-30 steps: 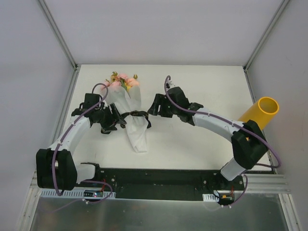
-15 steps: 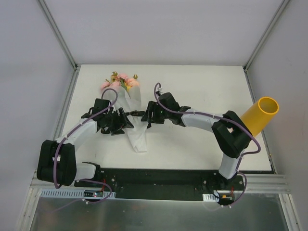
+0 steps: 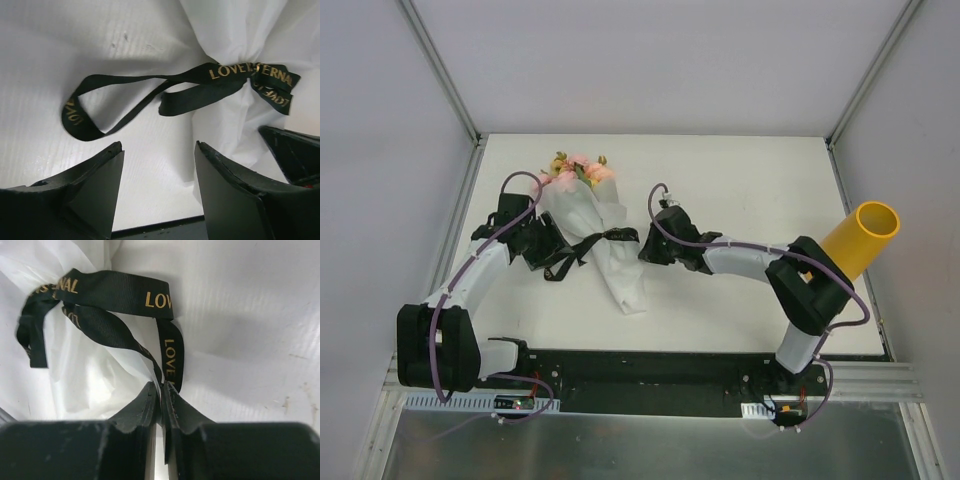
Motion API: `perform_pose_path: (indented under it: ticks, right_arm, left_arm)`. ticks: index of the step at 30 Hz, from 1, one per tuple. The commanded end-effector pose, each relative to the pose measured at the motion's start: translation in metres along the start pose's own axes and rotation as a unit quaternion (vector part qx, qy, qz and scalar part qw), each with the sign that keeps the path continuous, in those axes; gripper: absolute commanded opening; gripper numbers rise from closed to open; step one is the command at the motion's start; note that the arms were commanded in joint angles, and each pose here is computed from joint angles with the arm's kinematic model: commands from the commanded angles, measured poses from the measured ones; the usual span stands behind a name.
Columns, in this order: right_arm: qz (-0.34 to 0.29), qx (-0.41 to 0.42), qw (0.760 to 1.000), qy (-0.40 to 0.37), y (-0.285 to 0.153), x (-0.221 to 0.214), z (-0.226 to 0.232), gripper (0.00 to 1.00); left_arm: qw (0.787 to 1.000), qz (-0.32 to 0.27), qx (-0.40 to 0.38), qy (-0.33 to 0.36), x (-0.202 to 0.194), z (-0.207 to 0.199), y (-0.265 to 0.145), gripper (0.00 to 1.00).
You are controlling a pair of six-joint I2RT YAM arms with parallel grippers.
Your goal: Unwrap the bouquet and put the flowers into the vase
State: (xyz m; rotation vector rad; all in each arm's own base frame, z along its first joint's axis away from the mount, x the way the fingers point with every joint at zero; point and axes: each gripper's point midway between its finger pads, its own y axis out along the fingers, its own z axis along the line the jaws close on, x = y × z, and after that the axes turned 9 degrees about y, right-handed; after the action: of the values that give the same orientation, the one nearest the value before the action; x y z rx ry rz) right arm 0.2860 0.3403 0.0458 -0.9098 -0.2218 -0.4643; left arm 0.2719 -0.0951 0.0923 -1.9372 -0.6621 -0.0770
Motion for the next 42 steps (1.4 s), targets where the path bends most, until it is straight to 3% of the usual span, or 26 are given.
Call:
perform_pose_path:
  ticks: [1, 5, 7, 12, 19, 25, 31, 42]
  right_arm:
    - [-0.072, -0.007, 0.996, -0.044, -0.023, 0.039, 0.013, 0.14]
    - [-0.083, -0.022, 0.995, -0.056, -0.04, 0.053, 0.021, 0.18]
    - [-0.081, -0.018, 0.996, -0.044, -0.051, 0.056, 0.031, 0.27]
    - [-0.095, 0.038, 0.993, 0.057, -0.073, 0.055, 0.073, 0.42]
    - [-0.108, 0.134, 0.966, 0.194, -0.051, 0.045, 0.125, 0.43]
    - [-0.111, 0.158, 0.96, 0.201, -0.017, 0.025, 0.164, 0.43]
    - [-0.137, 0.121, 0.96, 0.214, 0.018, 0.006, 0.158, 0.44]
    - [-0.15, 0.078, 0.964, 0.208, 0.065, -0.009, 0.135, 0.47]
  left_arm:
    - [1.0, 0.008, 0.028, -0.001, -0.003, 0.012, -0.009, 0.61]
    - [1.0, 0.021, 0.019, -0.006, -0.004, 0.012, -0.008, 0.59]
    - [0.999, 0.034, 0.007, -0.012, -0.005, 0.011, -0.007, 0.58]
    - [0.999, 0.037, 0.012, -0.039, -0.002, 0.023, -0.01, 0.55]
    - [0.994, 0.044, -0.018, -0.098, 0.002, 0.03, -0.016, 0.53]
    - [0.988, 0.056, -0.027, -0.138, -0.007, 0.035, -0.016, 0.53]
    - [0.98, 0.077, -0.012, -0.183, -0.018, 0.047, -0.009, 0.54]
    - [0.975, 0.102, -0.002, -0.196, -0.025, 0.054, 0.0, 0.52]
